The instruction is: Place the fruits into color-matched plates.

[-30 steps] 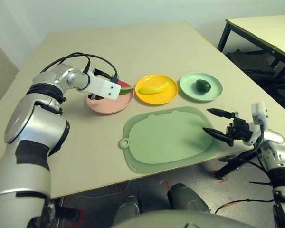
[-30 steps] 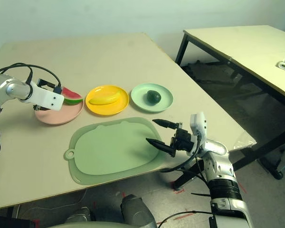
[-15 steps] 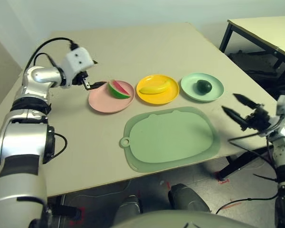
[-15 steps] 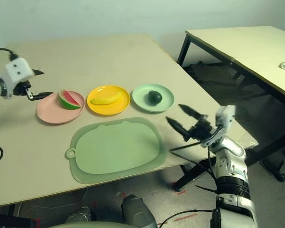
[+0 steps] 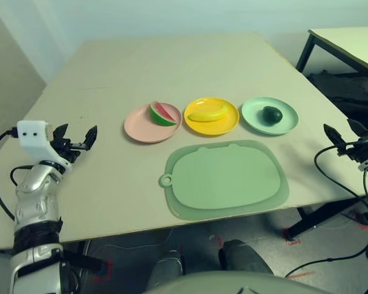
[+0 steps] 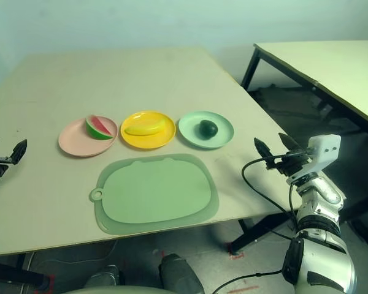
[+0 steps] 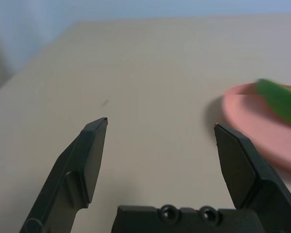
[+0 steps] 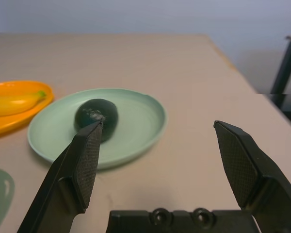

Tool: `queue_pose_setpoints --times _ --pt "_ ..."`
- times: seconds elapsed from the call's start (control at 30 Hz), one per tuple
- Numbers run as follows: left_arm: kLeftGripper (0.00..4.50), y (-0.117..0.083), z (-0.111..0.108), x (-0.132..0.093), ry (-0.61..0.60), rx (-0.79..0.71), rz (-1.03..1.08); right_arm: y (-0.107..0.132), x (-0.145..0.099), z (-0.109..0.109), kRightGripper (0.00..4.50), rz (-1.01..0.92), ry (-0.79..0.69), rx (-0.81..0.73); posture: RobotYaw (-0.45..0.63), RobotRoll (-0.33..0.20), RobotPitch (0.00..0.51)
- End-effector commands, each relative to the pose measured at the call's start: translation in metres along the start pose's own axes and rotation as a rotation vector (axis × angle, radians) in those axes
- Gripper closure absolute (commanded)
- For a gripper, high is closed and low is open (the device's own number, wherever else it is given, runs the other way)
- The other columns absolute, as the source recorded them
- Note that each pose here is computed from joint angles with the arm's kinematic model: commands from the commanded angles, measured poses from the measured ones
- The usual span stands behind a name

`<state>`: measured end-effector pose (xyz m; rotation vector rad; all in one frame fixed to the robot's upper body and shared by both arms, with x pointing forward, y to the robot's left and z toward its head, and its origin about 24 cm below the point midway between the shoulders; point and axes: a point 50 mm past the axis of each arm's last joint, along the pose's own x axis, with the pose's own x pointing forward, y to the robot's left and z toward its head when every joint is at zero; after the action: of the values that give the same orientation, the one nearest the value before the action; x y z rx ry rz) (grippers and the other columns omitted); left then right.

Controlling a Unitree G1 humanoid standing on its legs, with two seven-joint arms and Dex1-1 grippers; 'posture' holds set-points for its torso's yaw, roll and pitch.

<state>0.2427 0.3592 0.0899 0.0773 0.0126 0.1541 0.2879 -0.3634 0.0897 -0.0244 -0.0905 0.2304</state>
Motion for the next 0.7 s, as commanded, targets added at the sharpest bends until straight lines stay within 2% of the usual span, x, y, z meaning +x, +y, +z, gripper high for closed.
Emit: queue_pose_setpoints --times 0.03,0.17,0.43,0.57,0.7 --pt "0.04 -0.005 -0.002 -0.004 0.013 -0.004 0.004 0.000 0.005 0.003 0.00 0.001 0.003 -0.008 -0.08 0.000 0.075" --pt "0.04 -0.015 -0.004 -0.004 0.020 -0.008 -0.006 -0.003 0.005 0.004 0.00 -0.017 0.023 -0.014 -0.06 0.000 0.097" --pt "0.04 -0.039 -0.013 0.002 0.037 -0.006 -0.023 -0.026 -0.006 0.018 0.00 -0.157 0.048 -0.041 -0.04 0.000 0.101" --pt "0.04 -0.040 -0.015 0.002 0.040 -0.010 -0.010 -0.033 -0.007 0.027 0.00 -0.182 0.052 -0.041 -0.05 0.000 0.119" --pt "0.04 -0.036 -0.021 -0.008 0.050 -0.010 0.032 -0.036 -0.008 0.029 0.00 -0.200 0.056 -0.026 -0.04 0.000 0.116"
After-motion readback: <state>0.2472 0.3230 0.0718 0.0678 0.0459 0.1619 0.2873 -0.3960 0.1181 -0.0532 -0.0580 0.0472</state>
